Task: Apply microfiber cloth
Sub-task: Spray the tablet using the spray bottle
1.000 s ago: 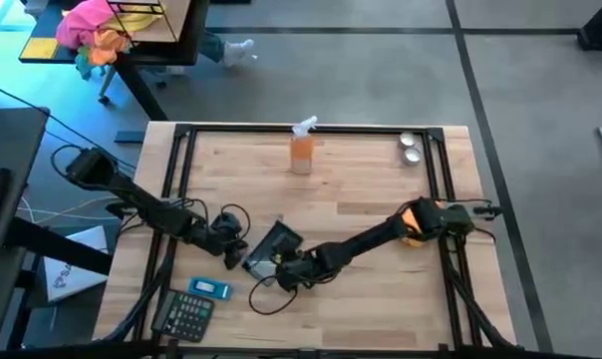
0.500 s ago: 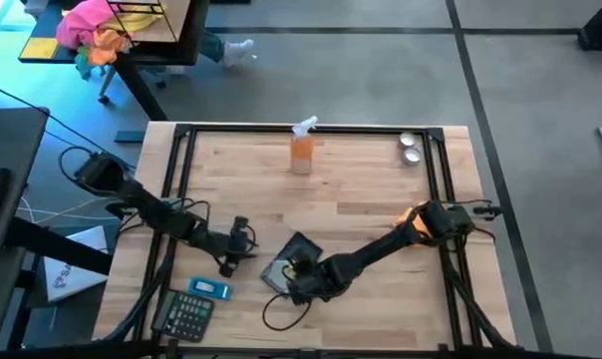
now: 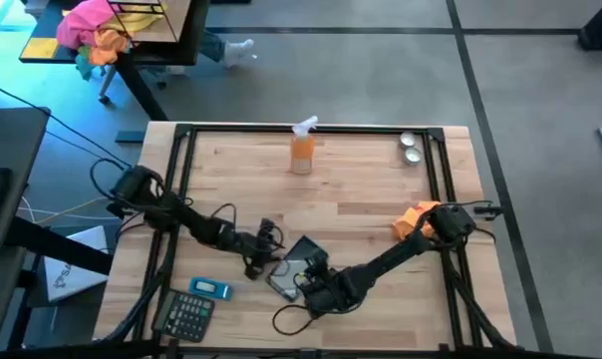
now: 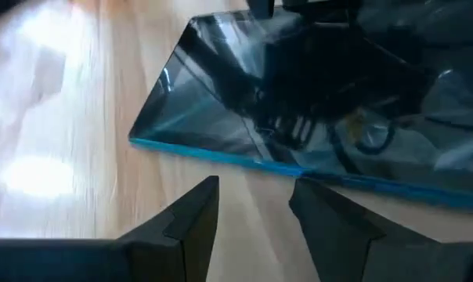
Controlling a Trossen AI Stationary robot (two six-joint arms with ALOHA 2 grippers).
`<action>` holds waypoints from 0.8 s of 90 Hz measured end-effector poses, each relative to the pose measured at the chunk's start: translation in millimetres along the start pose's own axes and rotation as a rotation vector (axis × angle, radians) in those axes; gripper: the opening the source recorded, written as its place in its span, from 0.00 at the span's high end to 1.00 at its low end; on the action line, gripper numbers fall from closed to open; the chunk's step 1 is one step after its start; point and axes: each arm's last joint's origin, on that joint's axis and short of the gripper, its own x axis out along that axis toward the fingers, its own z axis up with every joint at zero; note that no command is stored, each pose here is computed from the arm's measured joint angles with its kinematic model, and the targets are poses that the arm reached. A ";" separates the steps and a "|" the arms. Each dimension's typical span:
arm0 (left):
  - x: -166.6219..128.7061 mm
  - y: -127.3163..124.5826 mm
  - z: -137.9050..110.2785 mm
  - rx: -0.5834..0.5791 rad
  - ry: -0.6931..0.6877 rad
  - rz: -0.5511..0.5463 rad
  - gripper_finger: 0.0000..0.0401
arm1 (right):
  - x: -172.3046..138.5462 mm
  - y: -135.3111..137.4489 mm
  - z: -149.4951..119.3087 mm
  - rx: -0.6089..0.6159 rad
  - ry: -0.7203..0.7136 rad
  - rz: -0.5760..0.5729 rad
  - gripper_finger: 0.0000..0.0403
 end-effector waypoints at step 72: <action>-54.8 28.1 21.7 -0.510 0.001 -0.326 0.61 | 2.0 -7.8 10.7 -0.310 0.047 -0.457 0.99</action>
